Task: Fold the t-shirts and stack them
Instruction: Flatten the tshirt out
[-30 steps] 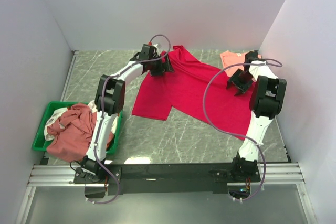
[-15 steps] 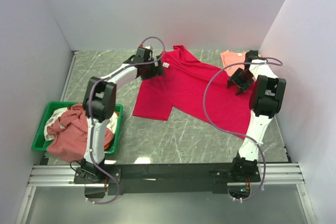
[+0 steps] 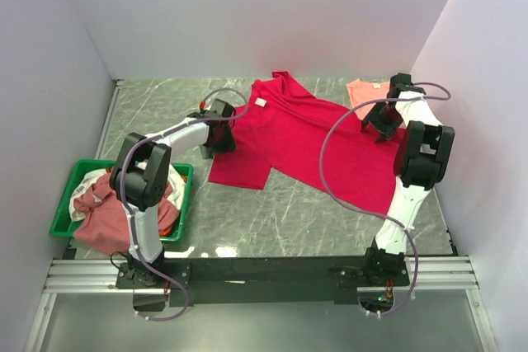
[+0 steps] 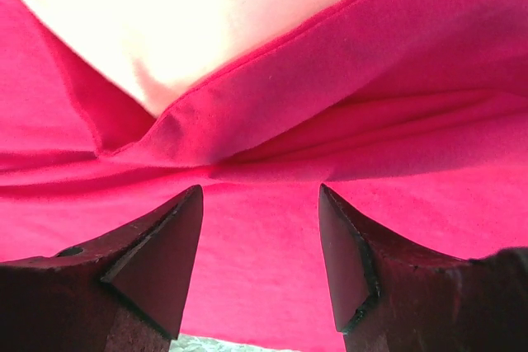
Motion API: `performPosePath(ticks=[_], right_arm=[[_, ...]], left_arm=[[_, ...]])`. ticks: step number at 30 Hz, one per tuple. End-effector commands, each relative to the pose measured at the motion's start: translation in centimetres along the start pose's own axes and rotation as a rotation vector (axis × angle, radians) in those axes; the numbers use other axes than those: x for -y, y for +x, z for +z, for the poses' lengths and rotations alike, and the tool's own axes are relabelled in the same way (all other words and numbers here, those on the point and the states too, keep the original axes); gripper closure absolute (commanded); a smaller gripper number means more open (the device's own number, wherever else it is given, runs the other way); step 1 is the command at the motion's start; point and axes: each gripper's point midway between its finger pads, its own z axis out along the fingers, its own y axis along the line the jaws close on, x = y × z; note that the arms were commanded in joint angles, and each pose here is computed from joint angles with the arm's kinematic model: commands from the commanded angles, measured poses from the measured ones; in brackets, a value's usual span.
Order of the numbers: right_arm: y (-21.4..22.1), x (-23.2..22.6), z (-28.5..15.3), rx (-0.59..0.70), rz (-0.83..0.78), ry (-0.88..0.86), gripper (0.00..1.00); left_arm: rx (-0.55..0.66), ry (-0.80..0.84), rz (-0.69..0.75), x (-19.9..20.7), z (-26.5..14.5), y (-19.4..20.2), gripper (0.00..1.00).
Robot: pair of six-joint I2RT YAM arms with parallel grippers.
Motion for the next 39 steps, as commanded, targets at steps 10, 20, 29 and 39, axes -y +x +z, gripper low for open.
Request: performPosePath(ticks=[10,20,29,39], right_arm=[[-0.6,-0.1,-3.0,0.074,-0.014,-0.036,0.35],[0.3,0.5,-2.8,0.064,-0.02,-0.029,0.35],[0.3,0.5,-3.0,0.067,-0.021,-0.028,0.35],[0.8,0.7,-3.0,0.068,-0.018,-0.029,0.35]], left_arm=[[-0.002,-0.096,-0.038,-2.6,-3.6,2.7,0.41],[-0.004,-0.154,-0.071,-4.4,-4.1,4.1,0.41],[-0.041,-0.171,-0.071,-5.6,-4.0,5.8,0.43],[-0.093,-0.154,-0.041,-5.4,-2.2,7.4,0.49]])
